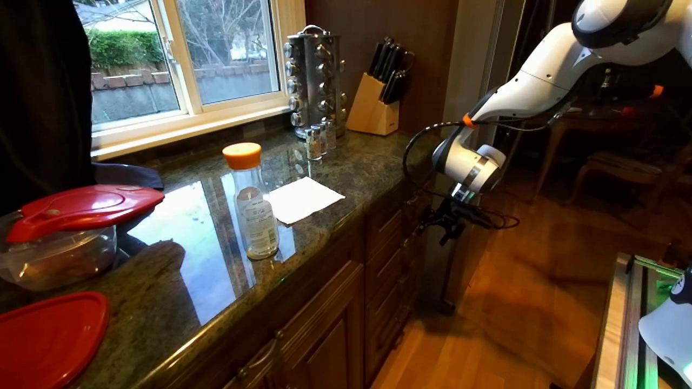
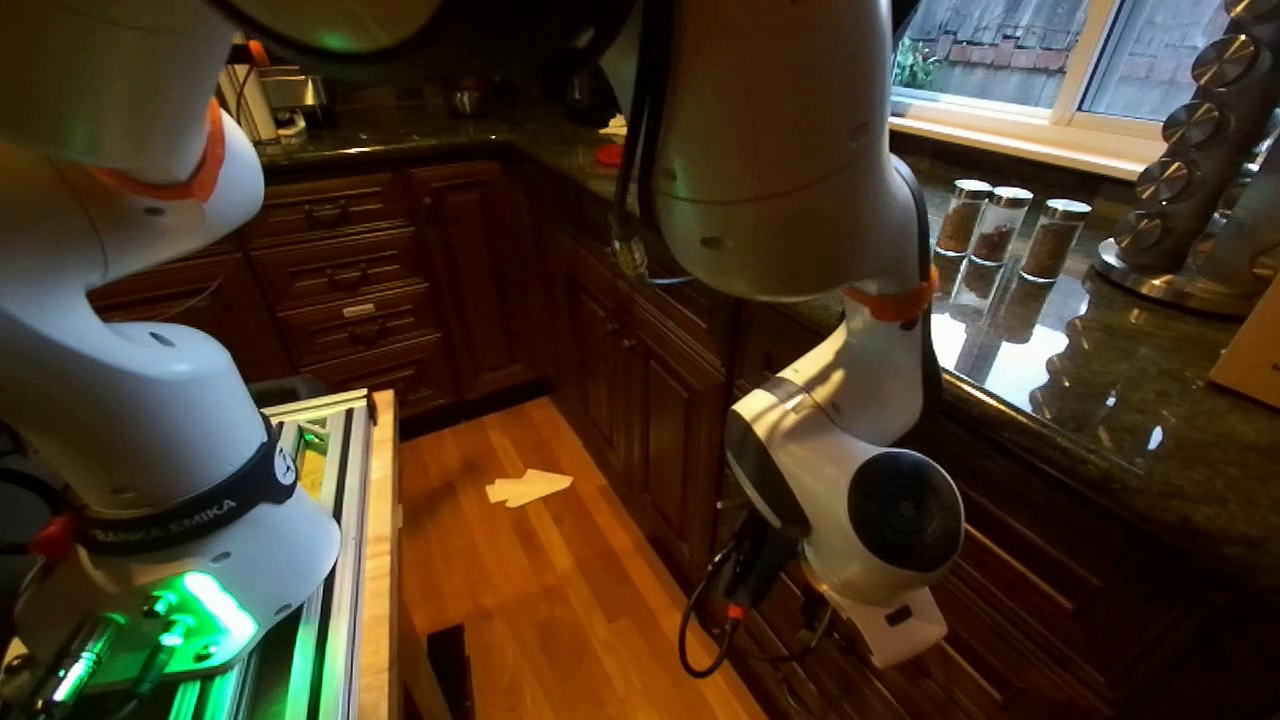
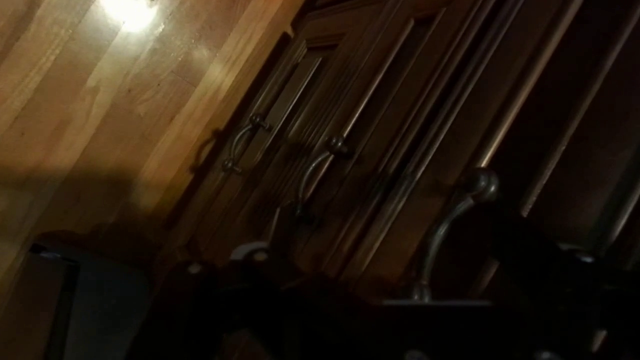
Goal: Open the drawer completely
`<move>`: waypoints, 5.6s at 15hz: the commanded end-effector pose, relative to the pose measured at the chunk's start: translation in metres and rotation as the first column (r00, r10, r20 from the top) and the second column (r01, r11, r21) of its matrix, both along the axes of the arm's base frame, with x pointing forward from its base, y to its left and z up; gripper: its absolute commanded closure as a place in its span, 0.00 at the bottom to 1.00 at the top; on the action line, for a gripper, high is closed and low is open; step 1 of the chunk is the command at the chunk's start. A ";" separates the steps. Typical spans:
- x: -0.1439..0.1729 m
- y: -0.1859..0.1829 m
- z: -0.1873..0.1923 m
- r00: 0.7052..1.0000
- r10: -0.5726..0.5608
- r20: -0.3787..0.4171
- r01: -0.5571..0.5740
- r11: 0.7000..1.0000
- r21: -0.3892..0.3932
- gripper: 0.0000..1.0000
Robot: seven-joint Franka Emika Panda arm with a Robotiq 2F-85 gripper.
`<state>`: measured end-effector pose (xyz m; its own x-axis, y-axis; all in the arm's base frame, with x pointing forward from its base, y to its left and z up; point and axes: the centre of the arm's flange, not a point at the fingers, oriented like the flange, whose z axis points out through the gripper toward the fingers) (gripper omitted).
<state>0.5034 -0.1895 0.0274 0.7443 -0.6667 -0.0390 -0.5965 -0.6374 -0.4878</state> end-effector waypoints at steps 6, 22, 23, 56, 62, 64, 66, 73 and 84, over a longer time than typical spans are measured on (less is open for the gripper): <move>0.002 -0.012 -0.031 0.998 0.011 0.066 -0.011 1.000 -0.002 0.00; 0.031 -0.013 -0.081 0.984 -0.051 0.172 0.044 0.998 0.043 0.00; 0.029 -0.013 -0.084 0.984 -0.056 0.167 0.049 0.998 0.046 0.00; -0.114 -0.069 -0.038 0.938 0.183 -0.296 -0.185 0.983 0.022 0.00; -0.146 -0.075 -0.029 0.920 0.217 -0.327 -0.229 0.974 0.004 0.00; -0.151 -0.067 -0.008 0.911 0.266 -0.314 -0.284 0.959 -0.011 0.00; -0.151 -0.061 0.024 0.907 0.308 -0.288 -0.338 0.939 -0.059 0.00; -0.112 -0.017 0.125 0.888 0.453 -0.079 -0.459 0.857 -0.235 0.00; -0.043 0.019 0.109 0.703 0.709 0.052 -0.639 0.662 -0.391 0.00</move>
<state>0.4548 -0.1662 0.1692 0.9737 0.0132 0.2277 0.0748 -0.9615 -0.2643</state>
